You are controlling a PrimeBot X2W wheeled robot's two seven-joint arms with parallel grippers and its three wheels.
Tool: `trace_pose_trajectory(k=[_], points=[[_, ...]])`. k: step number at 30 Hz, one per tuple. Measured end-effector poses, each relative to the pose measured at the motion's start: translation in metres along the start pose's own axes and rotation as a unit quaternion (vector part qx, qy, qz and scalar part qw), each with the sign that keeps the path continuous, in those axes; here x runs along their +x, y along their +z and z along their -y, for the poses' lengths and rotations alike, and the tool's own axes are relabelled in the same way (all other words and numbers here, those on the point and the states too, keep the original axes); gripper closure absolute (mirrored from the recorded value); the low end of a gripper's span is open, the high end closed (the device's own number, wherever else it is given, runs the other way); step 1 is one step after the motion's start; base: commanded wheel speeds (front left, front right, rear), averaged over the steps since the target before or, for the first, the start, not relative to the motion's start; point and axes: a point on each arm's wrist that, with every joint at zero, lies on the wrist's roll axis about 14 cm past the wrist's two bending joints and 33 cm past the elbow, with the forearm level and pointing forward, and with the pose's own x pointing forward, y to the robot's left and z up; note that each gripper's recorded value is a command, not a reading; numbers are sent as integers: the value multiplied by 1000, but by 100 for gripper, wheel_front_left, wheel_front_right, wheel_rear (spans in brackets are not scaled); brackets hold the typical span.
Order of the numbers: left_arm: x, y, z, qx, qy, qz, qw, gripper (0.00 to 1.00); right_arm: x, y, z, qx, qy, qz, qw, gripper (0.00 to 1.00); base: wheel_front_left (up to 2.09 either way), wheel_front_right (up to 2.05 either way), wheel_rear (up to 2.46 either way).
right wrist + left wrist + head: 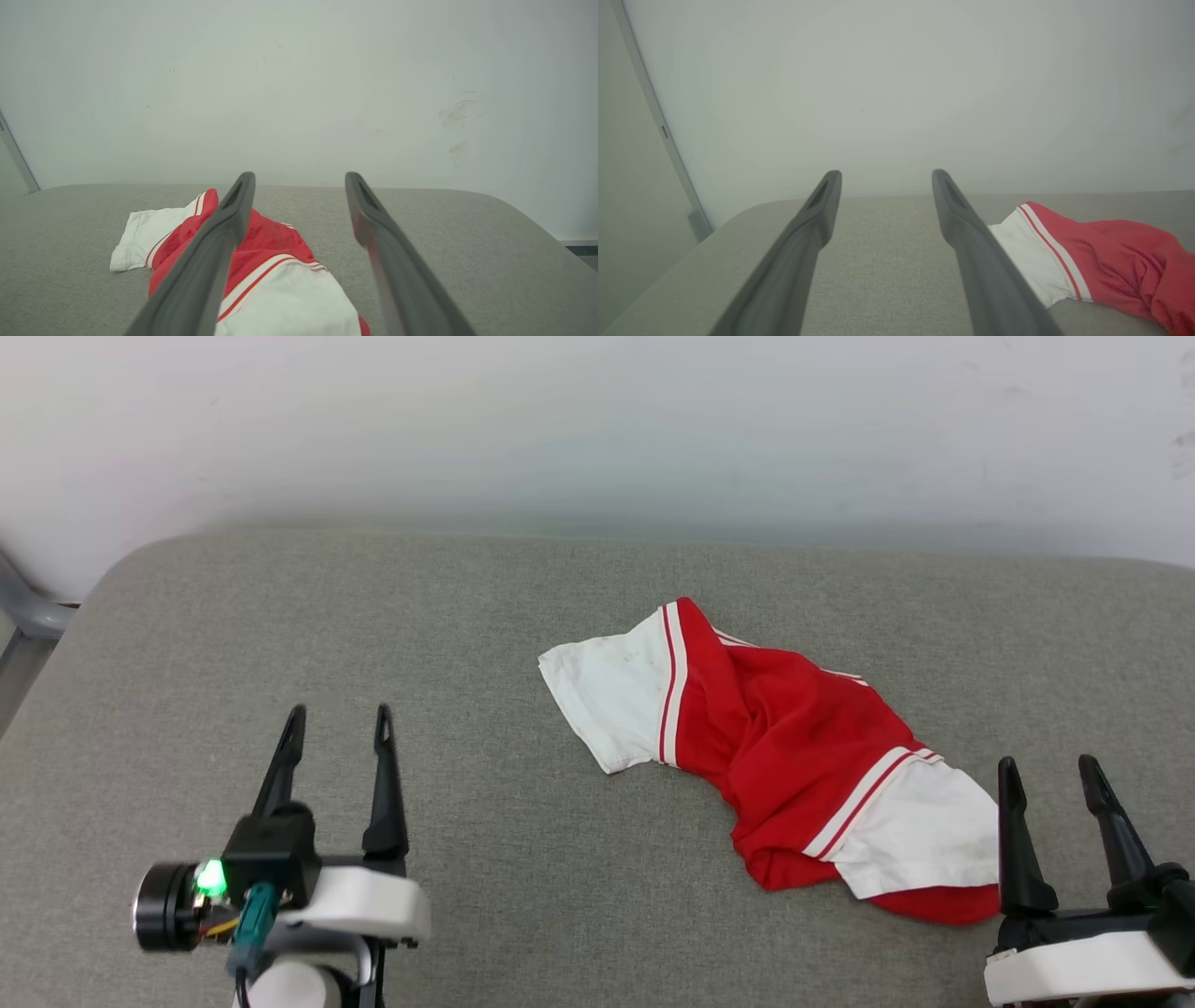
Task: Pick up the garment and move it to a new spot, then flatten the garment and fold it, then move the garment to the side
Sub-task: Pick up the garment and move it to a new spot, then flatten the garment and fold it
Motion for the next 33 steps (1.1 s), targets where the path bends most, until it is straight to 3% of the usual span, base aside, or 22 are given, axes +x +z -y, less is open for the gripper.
trace_pose_trajectory(k=[11, 33], points=[[-40, -19, -15, 5, 15, -32, 999, 0, -13, -5, 1, 10, -3, -11, 1000, 0, 0, 0, 0], [-54, -32, -10, 6, -3, -51, 999, 0, -25, -11, 5, 18, -13, -23, 999, 0, 0, 0, 0]])
